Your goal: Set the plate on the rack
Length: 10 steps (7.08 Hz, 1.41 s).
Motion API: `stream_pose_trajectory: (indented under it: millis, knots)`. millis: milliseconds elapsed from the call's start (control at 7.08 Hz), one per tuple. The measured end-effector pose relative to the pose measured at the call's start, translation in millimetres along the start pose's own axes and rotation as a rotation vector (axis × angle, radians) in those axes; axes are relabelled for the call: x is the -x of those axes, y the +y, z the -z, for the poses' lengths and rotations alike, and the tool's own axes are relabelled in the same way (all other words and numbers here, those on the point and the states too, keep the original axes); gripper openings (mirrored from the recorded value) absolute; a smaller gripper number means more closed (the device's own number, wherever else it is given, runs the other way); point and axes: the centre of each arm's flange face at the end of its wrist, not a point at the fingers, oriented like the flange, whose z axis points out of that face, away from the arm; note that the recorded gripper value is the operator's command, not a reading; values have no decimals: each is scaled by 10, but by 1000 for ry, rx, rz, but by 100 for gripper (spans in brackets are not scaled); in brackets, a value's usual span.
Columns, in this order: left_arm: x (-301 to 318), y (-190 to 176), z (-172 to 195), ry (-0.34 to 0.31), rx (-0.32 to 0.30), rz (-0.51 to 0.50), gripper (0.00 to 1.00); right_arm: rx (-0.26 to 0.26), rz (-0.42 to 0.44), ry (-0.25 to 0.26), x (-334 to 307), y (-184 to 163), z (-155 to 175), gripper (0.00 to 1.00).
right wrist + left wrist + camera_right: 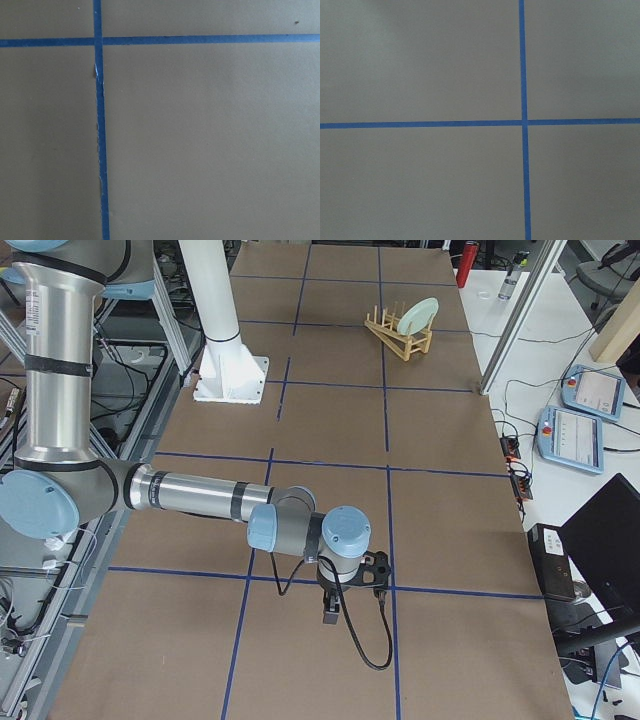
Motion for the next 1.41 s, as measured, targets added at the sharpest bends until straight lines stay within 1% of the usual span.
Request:
stream_pose_trajectory:
  millis: [424,1413]
  knots:
    - [22,64,-36,5,10,-26,100,0,0,0,1,0,-1,100]
    - [-36,50,26,3,-6,-44,100,0,0,0,-2,0,1,100]
